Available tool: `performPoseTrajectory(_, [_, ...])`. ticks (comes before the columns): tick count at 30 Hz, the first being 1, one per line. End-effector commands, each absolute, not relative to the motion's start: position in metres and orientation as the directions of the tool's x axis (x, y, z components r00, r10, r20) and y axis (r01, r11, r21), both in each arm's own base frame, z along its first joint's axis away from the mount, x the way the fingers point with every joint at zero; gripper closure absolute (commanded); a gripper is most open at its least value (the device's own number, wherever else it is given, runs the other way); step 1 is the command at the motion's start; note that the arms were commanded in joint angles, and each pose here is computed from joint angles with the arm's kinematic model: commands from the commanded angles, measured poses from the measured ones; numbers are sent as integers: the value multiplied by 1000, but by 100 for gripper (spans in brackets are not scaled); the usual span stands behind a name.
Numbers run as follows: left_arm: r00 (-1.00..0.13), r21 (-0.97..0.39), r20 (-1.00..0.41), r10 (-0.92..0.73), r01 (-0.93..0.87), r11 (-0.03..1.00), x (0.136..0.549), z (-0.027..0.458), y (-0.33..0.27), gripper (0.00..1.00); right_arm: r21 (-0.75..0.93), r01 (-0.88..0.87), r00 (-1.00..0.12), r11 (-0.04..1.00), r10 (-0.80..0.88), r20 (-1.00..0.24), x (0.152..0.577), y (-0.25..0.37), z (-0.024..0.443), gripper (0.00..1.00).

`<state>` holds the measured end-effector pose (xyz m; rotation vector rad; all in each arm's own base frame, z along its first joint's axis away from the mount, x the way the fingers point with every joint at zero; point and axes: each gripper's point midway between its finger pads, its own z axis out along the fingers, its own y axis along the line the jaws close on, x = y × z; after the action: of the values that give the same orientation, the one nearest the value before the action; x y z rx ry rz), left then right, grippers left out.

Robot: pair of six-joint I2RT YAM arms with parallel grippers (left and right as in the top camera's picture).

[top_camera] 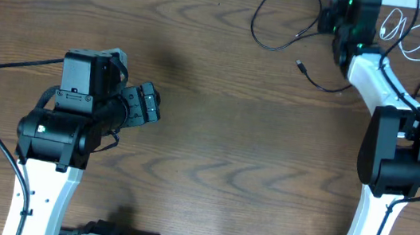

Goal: Untangle cables
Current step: 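Lay the black cable along the top edge with the right gripper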

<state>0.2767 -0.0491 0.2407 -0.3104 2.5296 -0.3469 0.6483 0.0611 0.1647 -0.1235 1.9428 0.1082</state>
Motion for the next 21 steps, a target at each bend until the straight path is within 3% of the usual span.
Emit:
performPoseTrajectory(1, [-811,-302,-510,-288,-144,942,278,244,-47,8,51,-210,-282,976,-11,-959,657,80,218,99])
performPoseTrajectory(5, [-811,-302,-510,-288,-144,942,278,244,-47,8,89,-225,-487,970,-33,-873,637,89,183,99])
performPoseTrajectory(9, [-811,-302,-510,-288,-144,942,278,244,-47,8,138,-112,-768,984,3,-640,583,79,118,99])
performPoseTrajectory(12, [-811,-302,-510,-288,-144,942,278,244,-47,8,107,-24,-862,994,33,-505,552,65,87,99])
performPoseTrajectory(15, [-811,-302,-510,-288,-144,942,278,244,-47,8,62,3,-884,998,32,-466,540,55,65,99])
performPoseTrajectory(21, [-811,-302,-510,-288,-144,942,278,244,-47,8,-93,10,-772,996,-51,-633,574,28,33,93])
